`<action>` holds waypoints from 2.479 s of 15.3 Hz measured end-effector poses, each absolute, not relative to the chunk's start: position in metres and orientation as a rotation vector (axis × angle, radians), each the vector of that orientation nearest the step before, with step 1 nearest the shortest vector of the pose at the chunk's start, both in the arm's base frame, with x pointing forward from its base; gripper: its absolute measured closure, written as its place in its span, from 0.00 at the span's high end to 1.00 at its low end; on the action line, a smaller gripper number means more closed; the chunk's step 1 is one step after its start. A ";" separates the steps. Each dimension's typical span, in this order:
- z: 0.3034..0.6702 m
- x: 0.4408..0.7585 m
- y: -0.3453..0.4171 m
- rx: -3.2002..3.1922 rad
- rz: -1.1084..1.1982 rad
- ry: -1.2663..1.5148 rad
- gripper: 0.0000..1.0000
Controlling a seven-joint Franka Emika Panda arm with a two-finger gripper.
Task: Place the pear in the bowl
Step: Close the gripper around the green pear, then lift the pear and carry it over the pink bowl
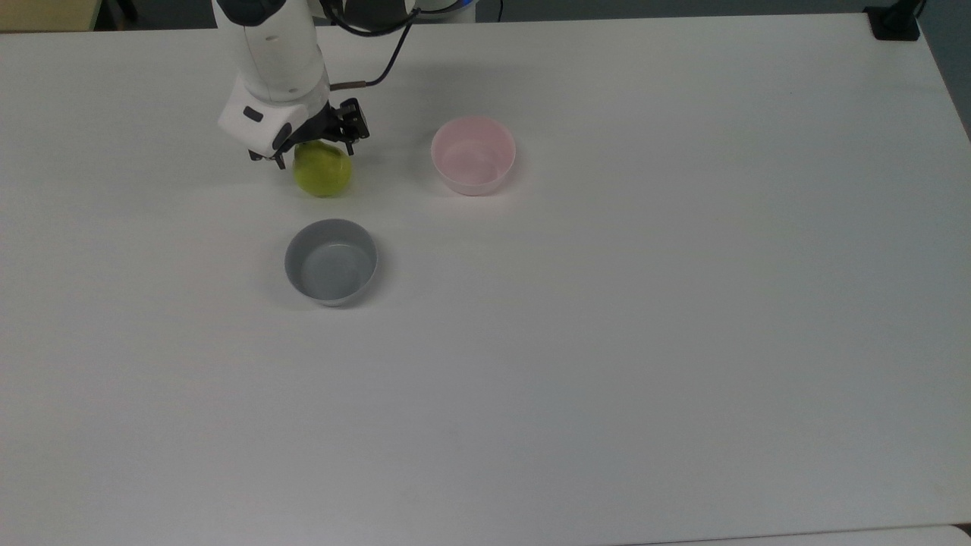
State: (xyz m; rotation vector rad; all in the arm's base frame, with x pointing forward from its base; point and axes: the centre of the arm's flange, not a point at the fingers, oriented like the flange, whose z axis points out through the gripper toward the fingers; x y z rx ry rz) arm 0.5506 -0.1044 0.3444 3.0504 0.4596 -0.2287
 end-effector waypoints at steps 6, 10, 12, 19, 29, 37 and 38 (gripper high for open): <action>0.333 0.554 -0.101 3.047 -0.239 0.474 0.80; 0.333 0.554 -0.099 3.046 -0.238 0.477 0.80; 0.338 0.555 -0.099 3.045 -0.228 0.475 0.80; 0.415 0.556 -0.101 3.051 -0.250 0.450 0.80; 0.520 0.557 -0.081 3.062 -0.257 0.376 0.80; 0.504 0.545 0.102 3.029 -0.316 0.379 0.80; 0.499 0.542 0.108 3.032 -0.333 0.392 0.80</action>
